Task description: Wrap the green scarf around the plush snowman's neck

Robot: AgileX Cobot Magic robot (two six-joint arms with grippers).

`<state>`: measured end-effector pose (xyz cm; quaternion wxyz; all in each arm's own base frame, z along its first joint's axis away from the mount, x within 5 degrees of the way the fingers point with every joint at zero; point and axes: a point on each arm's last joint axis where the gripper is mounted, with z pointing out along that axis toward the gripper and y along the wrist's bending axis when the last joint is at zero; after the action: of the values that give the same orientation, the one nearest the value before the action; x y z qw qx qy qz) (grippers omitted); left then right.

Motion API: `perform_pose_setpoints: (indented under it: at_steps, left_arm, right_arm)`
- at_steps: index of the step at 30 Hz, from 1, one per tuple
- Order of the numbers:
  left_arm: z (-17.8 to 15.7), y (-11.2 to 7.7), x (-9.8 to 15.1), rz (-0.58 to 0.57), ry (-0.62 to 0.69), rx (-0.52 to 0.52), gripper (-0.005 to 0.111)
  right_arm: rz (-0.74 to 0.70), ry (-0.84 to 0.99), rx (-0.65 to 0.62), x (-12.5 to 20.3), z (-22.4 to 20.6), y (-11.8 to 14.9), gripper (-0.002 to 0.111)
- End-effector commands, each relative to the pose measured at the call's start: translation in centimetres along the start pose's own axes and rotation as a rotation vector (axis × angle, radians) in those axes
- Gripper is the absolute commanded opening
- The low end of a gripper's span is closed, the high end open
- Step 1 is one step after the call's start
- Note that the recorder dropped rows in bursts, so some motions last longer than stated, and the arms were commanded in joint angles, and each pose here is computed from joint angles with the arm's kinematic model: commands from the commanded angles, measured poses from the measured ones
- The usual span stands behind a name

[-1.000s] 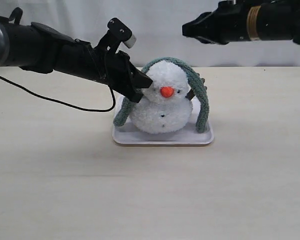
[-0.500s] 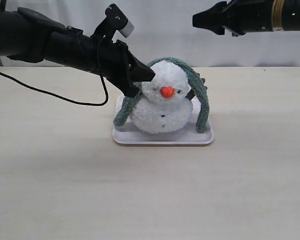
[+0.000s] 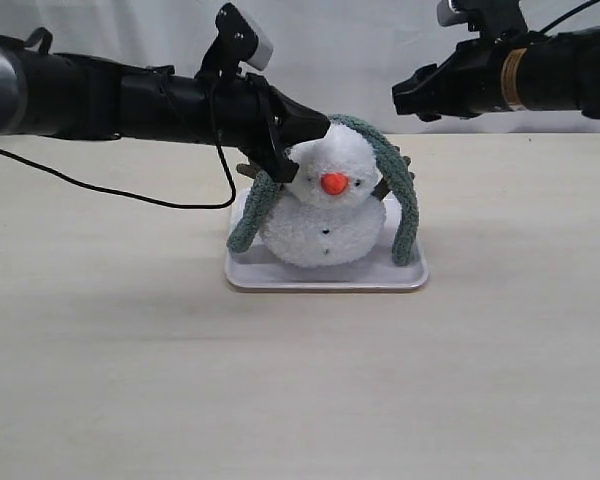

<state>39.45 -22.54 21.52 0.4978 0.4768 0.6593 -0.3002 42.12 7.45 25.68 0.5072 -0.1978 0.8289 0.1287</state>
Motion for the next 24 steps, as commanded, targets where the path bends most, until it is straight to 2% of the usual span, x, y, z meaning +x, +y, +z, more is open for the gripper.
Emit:
perform_pose_setpoints:
  at_steps: [1, 6, 10, 13, 16, 24]
  left_arm:
    - [1.1, 0.6, 1.6, -0.009, 0.017, -0.012, 0.0]
    - [1.2, 0.7, 1.4, -0.004, 0.005, -0.005, 0.0]
    - [1.2, 0.6, 1.3, -0.005, -0.005, 0.008, 0.0]
    - [1.2, 0.5, 1.3, -0.005, -0.005, 0.009, 0.0]
    - [1.2, 0.5, 1.3, -0.005, -0.007, 0.012, 0.0]
    - [1.2, 0.5, 1.3, -0.005, -0.007, 0.012, 0.0]
  right_arm:
    - [0.049, -0.046, -0.227, -1.7, -1.0, 0.4, 0.049]
    - [-0.066, -0.068, -0.21, -2.0, -0.9, 0.0, 0.049]
    - [-0.058, -0.036, -0.225, -0.8, 0.2, -0.1, 0.048]
    - [-0.052, 0.001, -0.196, 0.6, 1.6, -0.6, 0.041]
    - [-0.077, 0.028, -0.239, 1.9, 2.6, -0.5, 0.035]
    - [-0.106, 0.051, -0.292, 3.3, 3.6, -0.2, 0.036]
